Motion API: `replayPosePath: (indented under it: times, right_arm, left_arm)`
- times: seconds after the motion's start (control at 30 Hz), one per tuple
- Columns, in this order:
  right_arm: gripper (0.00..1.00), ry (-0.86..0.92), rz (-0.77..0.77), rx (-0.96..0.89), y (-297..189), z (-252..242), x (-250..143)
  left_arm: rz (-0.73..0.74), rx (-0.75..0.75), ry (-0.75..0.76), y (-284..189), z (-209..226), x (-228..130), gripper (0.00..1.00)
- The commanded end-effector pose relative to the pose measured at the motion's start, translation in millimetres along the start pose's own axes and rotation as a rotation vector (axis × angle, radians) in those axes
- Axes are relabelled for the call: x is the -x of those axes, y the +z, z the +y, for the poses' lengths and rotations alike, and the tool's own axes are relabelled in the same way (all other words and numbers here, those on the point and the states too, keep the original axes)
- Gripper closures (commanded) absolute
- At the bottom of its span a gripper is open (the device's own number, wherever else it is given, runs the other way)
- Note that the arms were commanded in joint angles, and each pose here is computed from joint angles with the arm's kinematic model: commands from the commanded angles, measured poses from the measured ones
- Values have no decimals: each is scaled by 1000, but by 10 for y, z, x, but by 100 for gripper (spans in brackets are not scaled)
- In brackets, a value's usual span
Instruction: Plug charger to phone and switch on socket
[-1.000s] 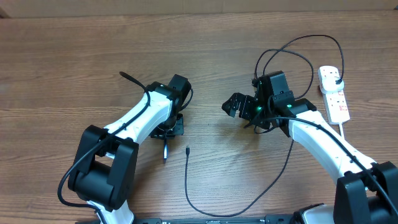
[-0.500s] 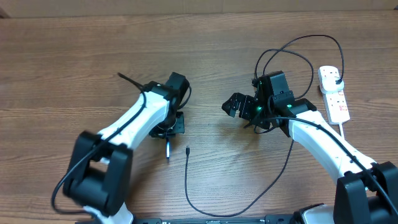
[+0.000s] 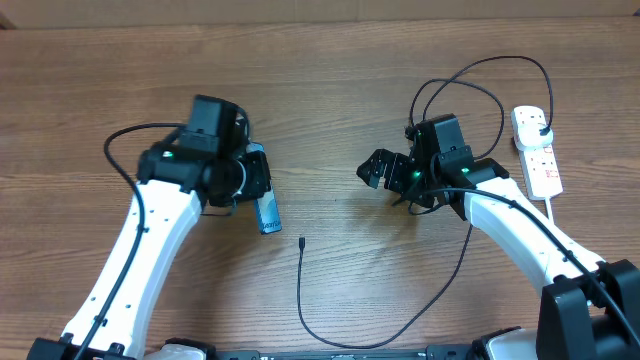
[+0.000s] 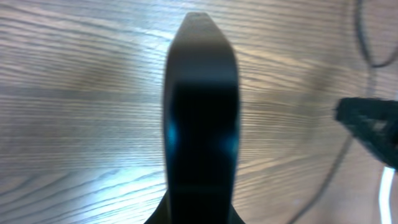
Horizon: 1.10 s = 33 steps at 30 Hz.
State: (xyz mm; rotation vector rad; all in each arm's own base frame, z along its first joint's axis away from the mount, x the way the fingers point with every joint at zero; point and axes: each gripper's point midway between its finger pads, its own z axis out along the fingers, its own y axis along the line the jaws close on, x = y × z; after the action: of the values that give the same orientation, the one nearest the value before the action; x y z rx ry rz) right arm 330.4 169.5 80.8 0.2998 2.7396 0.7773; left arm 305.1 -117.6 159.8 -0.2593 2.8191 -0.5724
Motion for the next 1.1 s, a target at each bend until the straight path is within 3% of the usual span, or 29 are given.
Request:
replayPosePath:
  times: [0.0, 0.27, 0.63, 0.9, 1.07]
  right_arm:
    - [0, -9, -13, -6, -2, -10, 34]
    - [0, -9, -13, -6, -2, -10, 34]
    - [0, -9, -13, -6, -2, -11, 33]
    - [0, -9, -13, -6, -2, -10, 34]
    - [0, -8, -13, -6, -2, -12, 34]
  left_arm:
    - [7, -182, 44, -162, -262, 29, 96]
    - [-41, -356, 91, -54, -395, 9, 96]
    - [-28, -381, 19, 211, -68, -134, 95]
    - [-72, -651, 19, -67, -5, -22, 95]
    - [-103, -681, 8, -130, 172, -14, 96]
